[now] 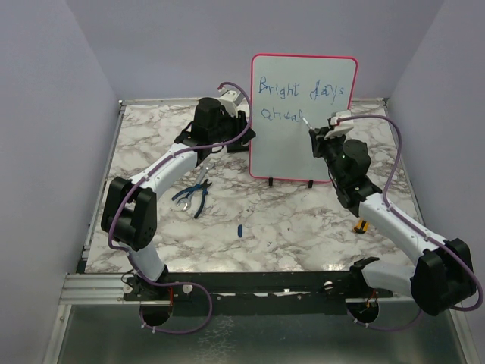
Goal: Write a sentence on the whiteboard
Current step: Pick up the sentence from the whiteboard.
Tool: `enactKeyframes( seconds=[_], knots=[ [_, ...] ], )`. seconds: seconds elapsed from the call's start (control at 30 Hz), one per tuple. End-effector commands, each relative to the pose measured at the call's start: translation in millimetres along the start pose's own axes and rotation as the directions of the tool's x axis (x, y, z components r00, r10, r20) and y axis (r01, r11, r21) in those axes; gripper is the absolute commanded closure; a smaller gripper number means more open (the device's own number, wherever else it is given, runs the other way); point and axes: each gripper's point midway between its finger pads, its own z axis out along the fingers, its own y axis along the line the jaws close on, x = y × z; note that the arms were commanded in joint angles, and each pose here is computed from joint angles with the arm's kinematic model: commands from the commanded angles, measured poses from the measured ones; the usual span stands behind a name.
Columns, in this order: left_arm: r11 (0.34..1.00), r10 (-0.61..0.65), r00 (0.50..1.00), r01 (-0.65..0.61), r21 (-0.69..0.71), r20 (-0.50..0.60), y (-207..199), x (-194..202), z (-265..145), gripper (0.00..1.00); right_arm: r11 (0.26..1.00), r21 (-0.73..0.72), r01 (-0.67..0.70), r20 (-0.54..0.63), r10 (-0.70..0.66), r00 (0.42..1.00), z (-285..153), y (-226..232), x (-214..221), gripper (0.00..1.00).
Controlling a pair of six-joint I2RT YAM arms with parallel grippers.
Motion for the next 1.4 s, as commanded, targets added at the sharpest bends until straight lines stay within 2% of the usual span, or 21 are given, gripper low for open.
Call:
enactKeyframes(
  seconds=[0.0,0.5,1.37],
  knots=[
    [1.000,0.020,0.999,-0.020,0.022,0.028,-7.4,-12.9,-5.8,0.66,0.999,0.042,0.011,0.070,-0.014,0.997,3.8,-8.2,-29.1,0.99],
    [1.000,0.021,0.999,-0.022,0.022,0.028,-7.4,-13.1,-5.9,0.66,0.998,0.052,0.019,0.110,-0.025,0.994,9.5,-9.7,-45.1,0.99],
    [0.999,0.022,0.999,-0.023,0.026,0.032,-9.5,-14.7,-7.0,0.66,0.998,0.056,-0.011,-0.003,0.011,1.000,-7.7,-10.5,3.8,0.99]
  ],
)
